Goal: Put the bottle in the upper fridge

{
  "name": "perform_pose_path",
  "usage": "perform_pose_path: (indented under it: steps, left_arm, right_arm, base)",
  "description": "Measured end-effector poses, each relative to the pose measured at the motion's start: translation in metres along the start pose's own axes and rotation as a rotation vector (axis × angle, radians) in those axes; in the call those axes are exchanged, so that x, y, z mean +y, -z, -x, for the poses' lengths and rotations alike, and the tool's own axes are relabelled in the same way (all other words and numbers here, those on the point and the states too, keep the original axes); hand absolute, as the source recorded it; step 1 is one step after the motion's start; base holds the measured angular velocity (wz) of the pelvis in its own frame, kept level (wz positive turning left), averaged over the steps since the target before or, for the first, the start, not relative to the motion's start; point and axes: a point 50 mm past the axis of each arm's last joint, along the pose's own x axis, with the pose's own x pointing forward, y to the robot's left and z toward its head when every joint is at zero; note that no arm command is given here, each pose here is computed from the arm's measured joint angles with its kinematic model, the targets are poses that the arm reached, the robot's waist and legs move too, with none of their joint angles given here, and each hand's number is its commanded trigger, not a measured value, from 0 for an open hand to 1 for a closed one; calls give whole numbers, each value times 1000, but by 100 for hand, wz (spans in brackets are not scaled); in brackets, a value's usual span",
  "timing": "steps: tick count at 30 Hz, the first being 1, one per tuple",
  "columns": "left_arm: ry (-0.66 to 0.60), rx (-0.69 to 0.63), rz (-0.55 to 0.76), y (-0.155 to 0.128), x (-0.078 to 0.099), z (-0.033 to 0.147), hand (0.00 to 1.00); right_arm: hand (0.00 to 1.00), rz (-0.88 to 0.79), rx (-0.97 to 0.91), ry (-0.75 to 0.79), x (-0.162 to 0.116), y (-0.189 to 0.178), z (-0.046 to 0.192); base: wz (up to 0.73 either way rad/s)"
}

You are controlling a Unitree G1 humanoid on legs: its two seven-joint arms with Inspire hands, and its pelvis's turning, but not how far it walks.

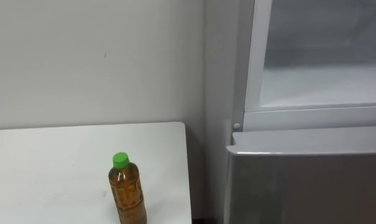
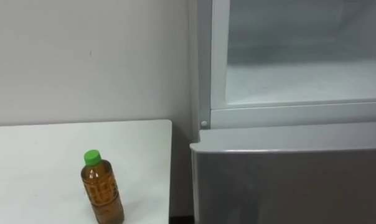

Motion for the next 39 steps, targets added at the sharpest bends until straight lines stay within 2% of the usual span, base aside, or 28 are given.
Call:
perform_pose_path:
  steps: [11,16,19,24,26,30,39]
  left_arm:
    - [9,-9,1,-3,1,-1,0]
    - [22,-27,-24,-8,0,-1,0]
    - [21,-32,-45,-11,3,-1,0]
    - [11,-18,-64,-7,7,1,0]
    - [5,-18,-65,-7,9,1,0]
    - [-2,-3,-64,-3,9,2,0]
    - [2,21,-63,-1,9,1,0]
  right_arm:
    - [0,182,-49,-99,12,-35,3]
    - [0,209,-82,-132,21,-53,5]
    - [0,243,-144,-192,33,-70,7]
    - [0,222,-476,-397,75,-135,6]
    - [0,229,-531,-452,85,-147,8]
    - [0,247,-547,-532,97,-150,8]
    - [0,291,-622,-575,106,-170,11]
  base:
    - [-9]
    - [-5]
    - [4]
    - [4]
    - [3]
    - [15]
    - [1]
